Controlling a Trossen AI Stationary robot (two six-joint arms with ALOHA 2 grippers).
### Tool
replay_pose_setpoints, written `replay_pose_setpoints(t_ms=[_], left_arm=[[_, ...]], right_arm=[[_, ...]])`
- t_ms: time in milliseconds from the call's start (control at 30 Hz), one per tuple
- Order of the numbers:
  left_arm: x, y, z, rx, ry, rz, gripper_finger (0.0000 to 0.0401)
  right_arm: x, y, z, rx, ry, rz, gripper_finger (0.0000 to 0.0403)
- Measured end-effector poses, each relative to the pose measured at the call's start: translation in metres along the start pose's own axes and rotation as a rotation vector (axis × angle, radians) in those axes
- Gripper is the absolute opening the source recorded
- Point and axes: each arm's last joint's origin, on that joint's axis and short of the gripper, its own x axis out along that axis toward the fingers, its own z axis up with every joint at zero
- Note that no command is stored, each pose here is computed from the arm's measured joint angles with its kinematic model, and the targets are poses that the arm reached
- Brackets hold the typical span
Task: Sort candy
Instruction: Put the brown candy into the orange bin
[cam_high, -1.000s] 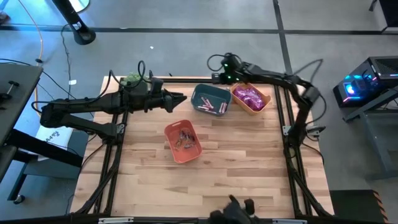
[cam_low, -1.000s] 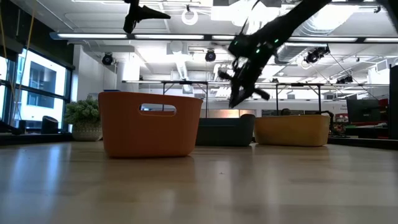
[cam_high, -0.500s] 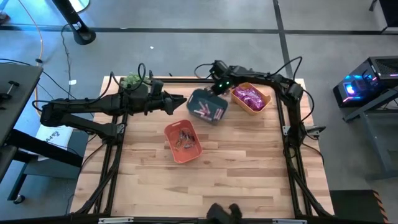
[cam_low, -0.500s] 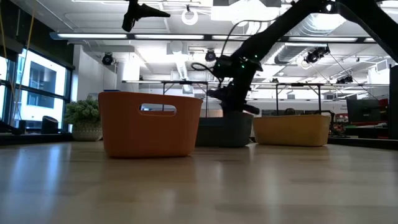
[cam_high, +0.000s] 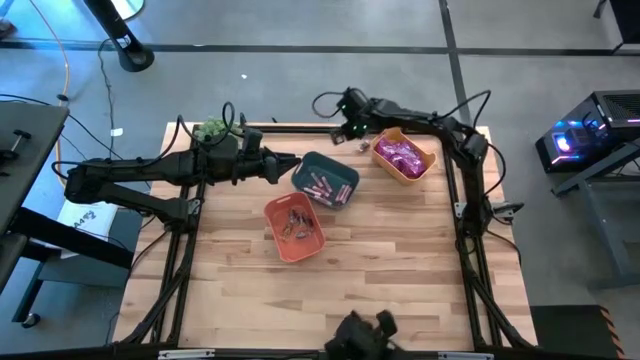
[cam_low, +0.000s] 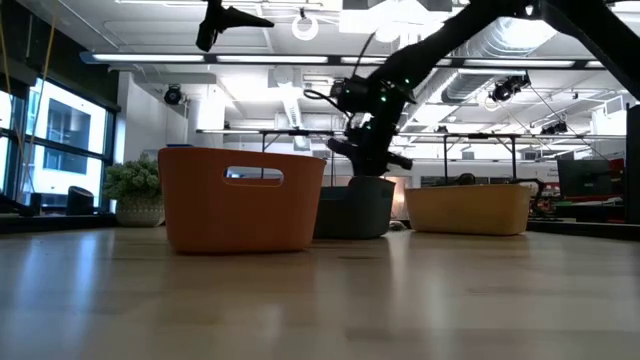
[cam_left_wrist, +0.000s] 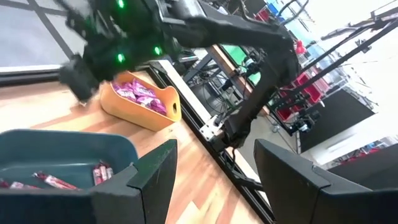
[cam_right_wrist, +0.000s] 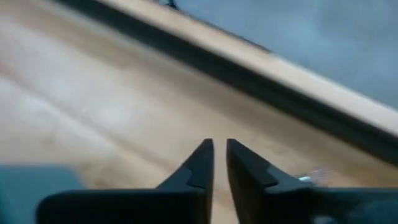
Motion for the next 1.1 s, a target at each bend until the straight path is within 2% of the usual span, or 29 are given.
replay_pose_setpoints(t_ms=[133,300,400,667,833,1100], left_arm=[[0.000,0.000,0.000,-0.018,0.002,-0.002,0.0209],[0.000,-0.001,-0.001,-0.018,0.003,-0.003,0.0209],[0.000,-0.001,-0.001,-0.018,0.002,-0.002,0.0209],[0.000,0.000,-0.001,-0.017,0.001,-0.001,0.0209],[0.000,0.000,-0.001,-0.016,0.003,0.001,0.0209],[0.000,0.000,-0.001,-0.008,0.004,0.002,0.0209]], right_arm=[[0.003,-0.027,0.012,0.044,0.005,-0.004,0.0087],[0.003,-0.042,0.012,-0.005,0.061,-0.019,0.0164],[0.010,-0.047,0.005,-0.040,0.137,-0.032,0.0192],[0.021,-0.051,-0.005,-0.075,0.220,-0.096,0.0201],[0.023,-0.054,-0.014,-0.102,0.329,-0.080,0.0201],[0.030,-0.045,-0.011,-0.078,0.252,-0.092,0.0201]])
